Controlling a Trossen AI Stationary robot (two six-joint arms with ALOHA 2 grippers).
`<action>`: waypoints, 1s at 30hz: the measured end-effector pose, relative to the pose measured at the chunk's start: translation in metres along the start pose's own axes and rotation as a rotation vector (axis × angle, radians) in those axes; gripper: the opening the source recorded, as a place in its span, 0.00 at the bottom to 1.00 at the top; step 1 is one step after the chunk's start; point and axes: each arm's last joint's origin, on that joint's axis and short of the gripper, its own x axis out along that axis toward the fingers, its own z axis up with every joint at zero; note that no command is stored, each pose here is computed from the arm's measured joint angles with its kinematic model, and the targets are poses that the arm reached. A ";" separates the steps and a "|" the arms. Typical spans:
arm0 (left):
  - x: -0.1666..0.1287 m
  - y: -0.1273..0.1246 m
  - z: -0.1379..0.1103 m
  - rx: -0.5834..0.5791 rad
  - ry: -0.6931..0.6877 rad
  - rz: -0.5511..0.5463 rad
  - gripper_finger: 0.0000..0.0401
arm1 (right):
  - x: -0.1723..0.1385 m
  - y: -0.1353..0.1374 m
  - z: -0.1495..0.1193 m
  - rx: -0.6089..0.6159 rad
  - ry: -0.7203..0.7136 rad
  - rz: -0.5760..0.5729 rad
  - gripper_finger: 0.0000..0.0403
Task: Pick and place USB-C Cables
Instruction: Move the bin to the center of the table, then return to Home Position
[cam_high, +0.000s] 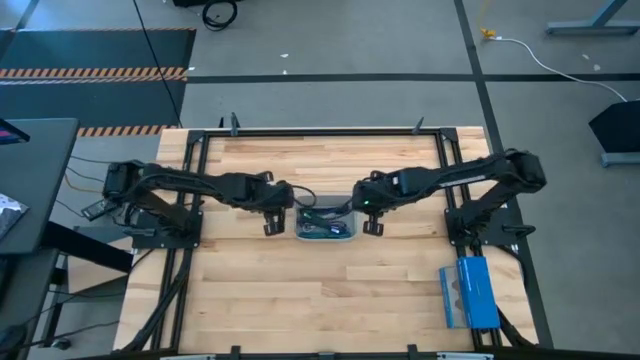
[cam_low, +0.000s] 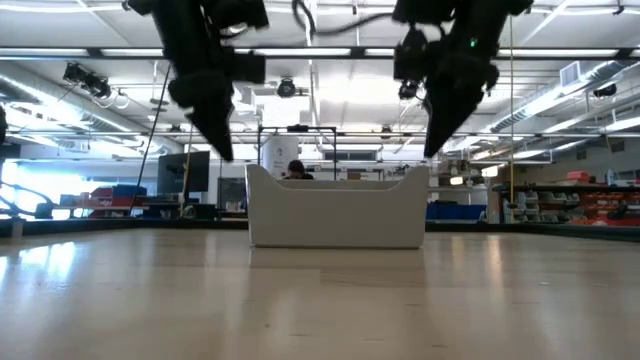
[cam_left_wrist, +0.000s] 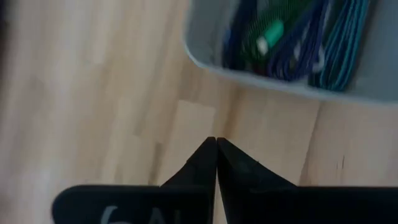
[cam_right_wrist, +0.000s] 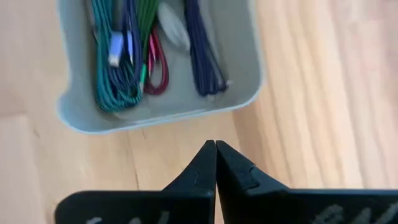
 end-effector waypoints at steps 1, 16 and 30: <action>-0.008 0.001 0.000 -0.004 -0.036 0.016 0.04 | -0.007 -0.001 0.000 0.011 -0.023 0.002 0.02; -0.122 -0.013 -0.023 -0.027 -0.514 -0.054 0.04 | -0.061 0.002 -0.039 0.055 -0.344 0.100 0.01; -0.127 -0.051 -0.047 -0.001 -0.777 -0.052 0.04 | -0.081 -0.002 -0.085 0.140 -0.551 0.199 0.01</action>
